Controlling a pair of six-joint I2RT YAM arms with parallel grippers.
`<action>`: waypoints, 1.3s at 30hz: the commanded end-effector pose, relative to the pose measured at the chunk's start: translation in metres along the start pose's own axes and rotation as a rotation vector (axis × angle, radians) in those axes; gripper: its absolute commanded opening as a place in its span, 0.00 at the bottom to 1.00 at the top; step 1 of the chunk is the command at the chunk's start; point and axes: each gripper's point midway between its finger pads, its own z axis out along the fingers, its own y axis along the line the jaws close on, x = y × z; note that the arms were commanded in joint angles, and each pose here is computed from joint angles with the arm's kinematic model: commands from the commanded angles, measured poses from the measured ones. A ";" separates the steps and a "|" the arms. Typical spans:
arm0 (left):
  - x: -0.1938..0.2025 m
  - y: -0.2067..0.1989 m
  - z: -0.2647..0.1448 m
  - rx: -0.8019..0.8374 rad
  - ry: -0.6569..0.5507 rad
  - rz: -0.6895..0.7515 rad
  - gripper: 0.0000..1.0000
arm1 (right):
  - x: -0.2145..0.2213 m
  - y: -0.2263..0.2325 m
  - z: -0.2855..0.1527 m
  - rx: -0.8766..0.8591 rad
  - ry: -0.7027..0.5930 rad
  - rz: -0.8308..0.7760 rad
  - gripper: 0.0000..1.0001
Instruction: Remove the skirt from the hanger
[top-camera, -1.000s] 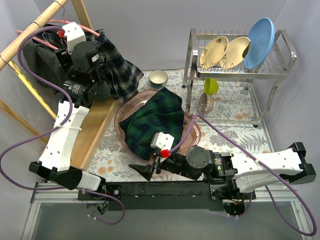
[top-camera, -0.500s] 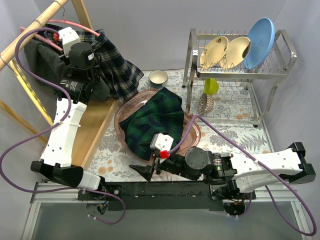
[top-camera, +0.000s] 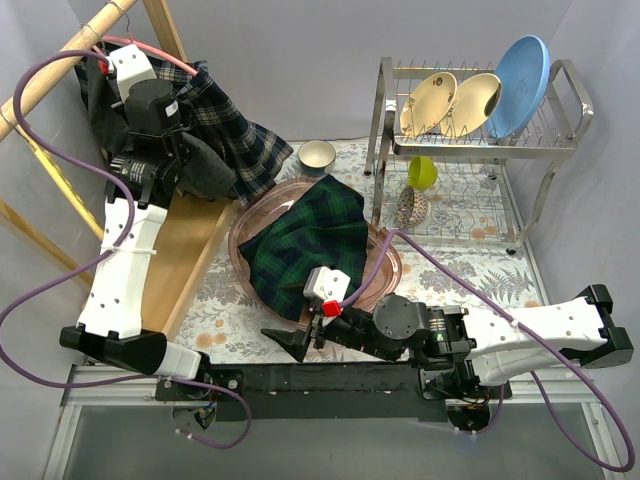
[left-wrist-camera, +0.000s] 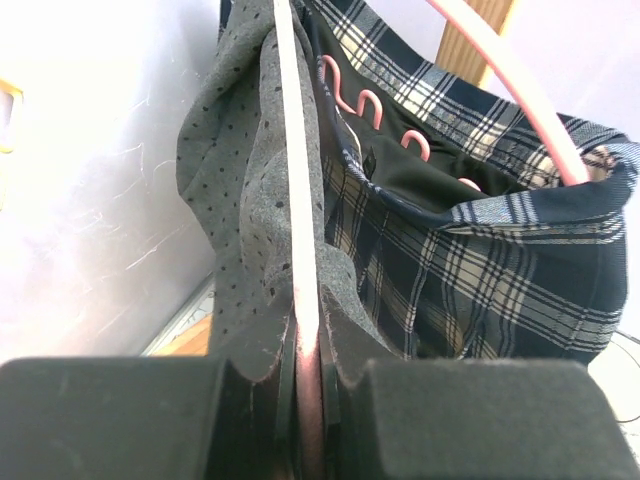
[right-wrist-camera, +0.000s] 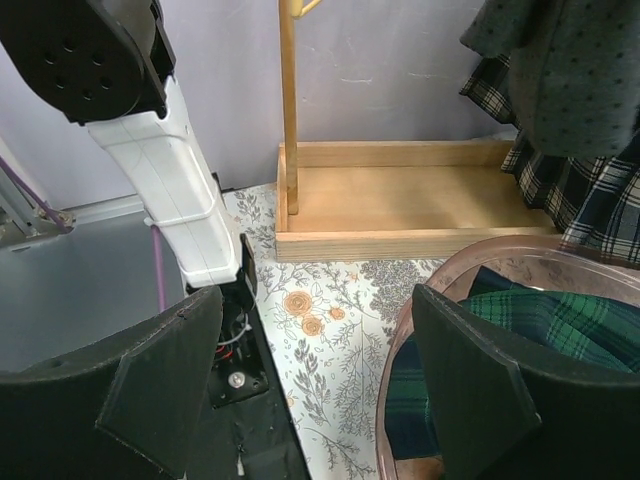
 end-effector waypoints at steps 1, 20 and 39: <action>-0.056 0.016 -0.024 0.005 -0.132 -0.097 0.00 | -0.018 -0.004 -0.004 0.020 -0.064 0.026 0.84; -0.063 0.036 -0.086 0.198 -0.082 -0.194 0.00 | -0.024 -0.001 0.001 0.015 -0.065 0.020 0.86; -0.049 0.013 -0.194 0.761 -0.041 -0.277 0.00 | -0.039 -0.036 -0.007 0.156 -0.059 -0.112 0.87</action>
